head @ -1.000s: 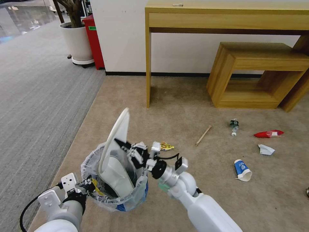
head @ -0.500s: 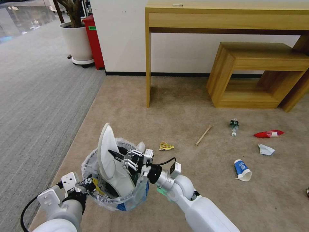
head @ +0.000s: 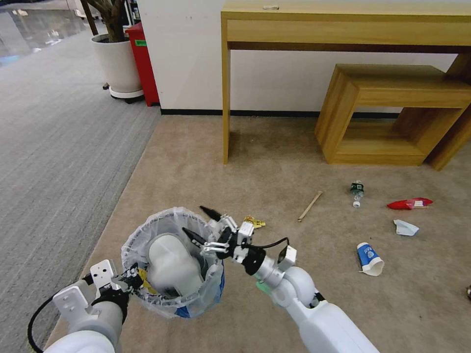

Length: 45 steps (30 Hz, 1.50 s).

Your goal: Pick up the trash bin and place the garbage on the floor into it.

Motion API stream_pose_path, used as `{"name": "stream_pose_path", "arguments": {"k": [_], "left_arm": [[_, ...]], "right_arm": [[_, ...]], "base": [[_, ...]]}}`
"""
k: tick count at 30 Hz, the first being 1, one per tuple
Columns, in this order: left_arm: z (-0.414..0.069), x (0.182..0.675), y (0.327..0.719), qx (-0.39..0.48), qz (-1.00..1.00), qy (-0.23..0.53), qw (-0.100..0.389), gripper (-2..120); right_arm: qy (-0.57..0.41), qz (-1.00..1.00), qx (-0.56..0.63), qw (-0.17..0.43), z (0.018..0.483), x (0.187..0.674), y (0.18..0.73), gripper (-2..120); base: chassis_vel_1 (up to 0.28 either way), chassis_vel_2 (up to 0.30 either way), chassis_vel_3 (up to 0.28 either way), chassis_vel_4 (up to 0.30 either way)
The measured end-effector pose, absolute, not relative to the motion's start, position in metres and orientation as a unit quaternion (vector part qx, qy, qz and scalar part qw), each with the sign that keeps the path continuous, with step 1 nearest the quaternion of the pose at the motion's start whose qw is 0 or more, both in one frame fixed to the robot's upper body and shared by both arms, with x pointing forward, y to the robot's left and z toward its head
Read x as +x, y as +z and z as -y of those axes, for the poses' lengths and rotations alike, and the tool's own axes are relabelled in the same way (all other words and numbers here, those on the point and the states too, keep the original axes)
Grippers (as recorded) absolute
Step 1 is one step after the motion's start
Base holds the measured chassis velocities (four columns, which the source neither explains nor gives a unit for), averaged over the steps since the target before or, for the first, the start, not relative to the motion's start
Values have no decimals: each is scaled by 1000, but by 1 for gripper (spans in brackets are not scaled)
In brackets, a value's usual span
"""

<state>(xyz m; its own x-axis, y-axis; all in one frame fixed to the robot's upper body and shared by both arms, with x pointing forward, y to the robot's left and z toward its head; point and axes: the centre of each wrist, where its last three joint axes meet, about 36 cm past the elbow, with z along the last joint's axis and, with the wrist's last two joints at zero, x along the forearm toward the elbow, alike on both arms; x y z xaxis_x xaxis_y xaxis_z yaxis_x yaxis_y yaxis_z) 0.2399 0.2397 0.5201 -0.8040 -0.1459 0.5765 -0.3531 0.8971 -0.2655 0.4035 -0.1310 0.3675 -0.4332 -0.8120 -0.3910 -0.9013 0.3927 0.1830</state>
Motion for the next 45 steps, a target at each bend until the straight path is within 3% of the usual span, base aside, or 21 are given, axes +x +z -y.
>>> {"name": "stream_pose_path", "arguments": {"k": [9,14,20,29,45], "left_arm": [[-241,238,519,138,930,182,287,1],[-252,240,523,156,932,177,276,1],[-259,240,525,178,932,161,271,1],[-265,239,526,200,932,148,264,1],[-277,239,530,236,934,135,230,1]], "right_arm": [[177,-852,-476,126,137,401,379,100],[176,-901,-373,137,159,404,399,100],[127,-958,-194,169,237,394,405,100],[66,-979,-79,174,300,352,377,100],[71,-980,13,185,317,338,352,100]], "base": [[0,0,0,0],[0,0,0,0],[0,0,0,0],[0,0,0,0],[0,0,0,0]]}}
